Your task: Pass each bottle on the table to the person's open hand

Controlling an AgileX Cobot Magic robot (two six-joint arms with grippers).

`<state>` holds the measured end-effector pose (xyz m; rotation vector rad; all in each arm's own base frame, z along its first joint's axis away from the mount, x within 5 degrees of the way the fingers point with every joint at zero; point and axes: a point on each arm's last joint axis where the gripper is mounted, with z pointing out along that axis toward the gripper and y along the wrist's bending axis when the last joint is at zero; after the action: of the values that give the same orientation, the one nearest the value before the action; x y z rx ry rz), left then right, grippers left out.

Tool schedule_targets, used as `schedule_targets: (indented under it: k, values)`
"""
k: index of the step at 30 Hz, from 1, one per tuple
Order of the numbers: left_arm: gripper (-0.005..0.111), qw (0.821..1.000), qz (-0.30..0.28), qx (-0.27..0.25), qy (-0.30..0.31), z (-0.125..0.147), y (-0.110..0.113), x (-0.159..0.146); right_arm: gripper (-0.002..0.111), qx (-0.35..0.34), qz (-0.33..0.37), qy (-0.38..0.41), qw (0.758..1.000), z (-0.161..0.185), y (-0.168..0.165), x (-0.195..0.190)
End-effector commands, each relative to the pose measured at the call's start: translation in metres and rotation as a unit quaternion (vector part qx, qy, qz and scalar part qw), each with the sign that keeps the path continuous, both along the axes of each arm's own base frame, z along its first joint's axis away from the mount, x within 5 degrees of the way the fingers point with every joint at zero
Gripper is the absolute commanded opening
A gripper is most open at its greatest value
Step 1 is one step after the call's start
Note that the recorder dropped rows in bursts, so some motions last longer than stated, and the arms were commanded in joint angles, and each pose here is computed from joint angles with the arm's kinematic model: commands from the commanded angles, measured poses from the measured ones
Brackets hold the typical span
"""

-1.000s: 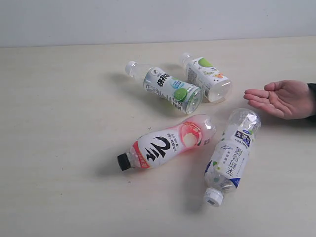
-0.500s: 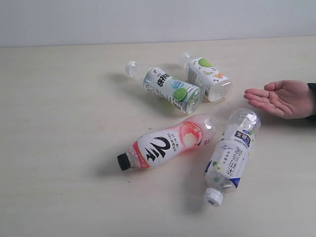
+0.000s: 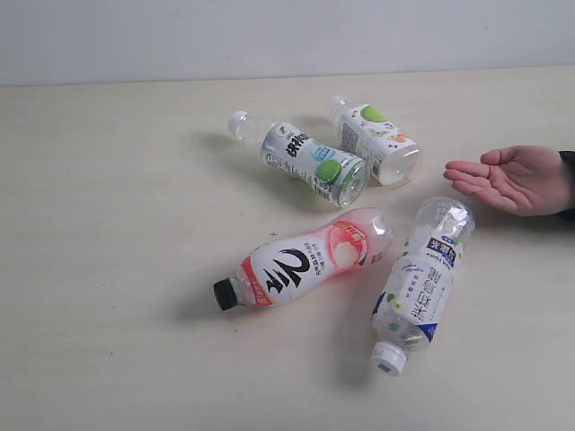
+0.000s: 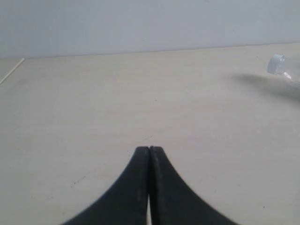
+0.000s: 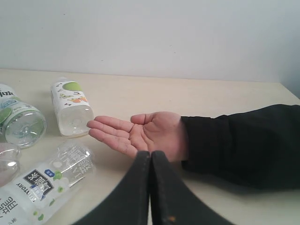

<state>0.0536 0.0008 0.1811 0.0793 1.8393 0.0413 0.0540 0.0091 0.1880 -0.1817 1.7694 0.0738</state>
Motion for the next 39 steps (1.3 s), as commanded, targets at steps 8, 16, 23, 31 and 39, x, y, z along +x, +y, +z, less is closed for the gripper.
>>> schedule_targets:
  k: [8, 16, 23, 31, 39]
  values:
    - [0.0, 0.963, -0.032, -0.074, -0.257, 0.047, -0.006, 0.0, 0.0, 0.001, -0.003, -0.005, 1.0, -0.001, 0.0, 0.0]
    - [0.0, 0.877, -0.064, -0.381, -0.286, 0.06, -0.008, -0.005, 0.0, 0.001, -0.003, -0.005, 1.0, -0.001, 0.0, 0.0]
    - [0.0, 0.803, -0.151, -0.376, -0.437, 0.102, -0.01, -0.027, 0.0, 0.001, -0.003, -0.005, 1.0, -0.001, 0.0, 0.0]
    - [0.0, 0.888, -0.082, -0.307, -0.332, 0.184, -0.009, -0.006, 0.0, 0.001, -0.003, -0.005, 1.0, -0.001, 0.0, 0.0]
    - [0.0, 0.972, 0.045, -0.23, -0.004, 0.173, -0.011, 0.074, 0.0, 0.002, -0.003, -0.005, 1.0, -0.001, 0.0, 0.0]
